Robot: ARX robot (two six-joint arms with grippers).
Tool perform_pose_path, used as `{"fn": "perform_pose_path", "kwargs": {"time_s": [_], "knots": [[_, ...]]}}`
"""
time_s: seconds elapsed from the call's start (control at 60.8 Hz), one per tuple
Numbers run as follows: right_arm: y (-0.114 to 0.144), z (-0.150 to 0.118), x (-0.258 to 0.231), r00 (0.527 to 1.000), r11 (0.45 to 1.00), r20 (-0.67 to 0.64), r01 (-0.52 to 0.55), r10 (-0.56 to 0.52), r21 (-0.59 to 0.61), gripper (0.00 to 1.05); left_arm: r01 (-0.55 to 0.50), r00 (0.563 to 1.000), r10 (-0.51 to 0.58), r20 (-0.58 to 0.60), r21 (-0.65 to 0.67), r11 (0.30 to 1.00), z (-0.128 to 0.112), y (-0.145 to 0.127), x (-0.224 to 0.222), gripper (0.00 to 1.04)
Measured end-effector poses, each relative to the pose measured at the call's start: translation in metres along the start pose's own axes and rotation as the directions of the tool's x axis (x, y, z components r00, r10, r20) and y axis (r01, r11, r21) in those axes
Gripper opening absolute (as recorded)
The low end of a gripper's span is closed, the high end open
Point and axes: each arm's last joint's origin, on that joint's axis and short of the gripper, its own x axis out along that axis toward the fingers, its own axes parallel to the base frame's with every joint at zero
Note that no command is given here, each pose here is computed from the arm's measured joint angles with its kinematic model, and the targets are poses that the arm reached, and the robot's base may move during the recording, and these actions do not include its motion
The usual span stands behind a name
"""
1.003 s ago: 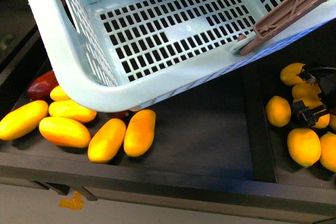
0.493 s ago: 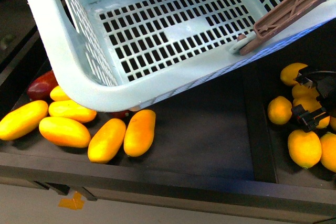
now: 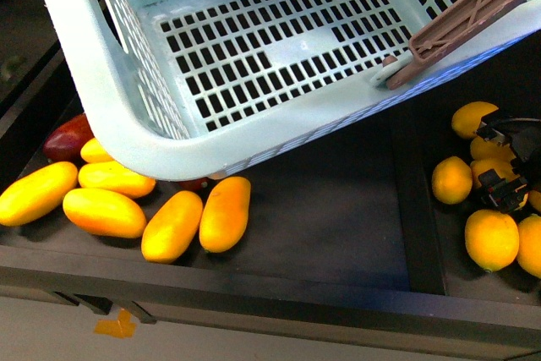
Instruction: Pick lemon and mango into basket
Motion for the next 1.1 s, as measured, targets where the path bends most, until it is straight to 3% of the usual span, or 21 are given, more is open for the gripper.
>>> {"fn": "perform_pose_path", "kwargs": {"time_s": [0.329, 0.674, 0.822, 1.102], "knots": [[-0.034, 0.001, -0.065, 0.986, 0.995, 0.163, 0.024, -0.040, 0.100, 0.62, 0.000, 1.000, 0.000, 0.000, 0.000, 1.000, 0.000, 0.000, 0.000, 0.19], [-0.054, 0.008, -0.179, 0.903, 0.982, 0.399, 0.105, -0.161, 0.160, 0.62, 0.000, 1.000, 0.000, 0.000, 0.000, 1.000, 0.000, 0.000, 0.000, 0.19], [-0.042, 0.011, -0.242, 0.832, 0.974, 0.521, 0.095, -0.190, 0.204, 0.62, 0.000, 1.000, 0.000, 0.000, 0.000, 1.000, 0.000, 0.000, 0.000, 0.19], [0.011, 0.027, -0.341, 0.663, 0.975, 0.726, 0.028, -0.182, 0.219, 0.62, 0.000, 1.000, 0.000, 0.000, 0.000, 1.000, 0.000, 0.000, 0.000, 0.19]]}}
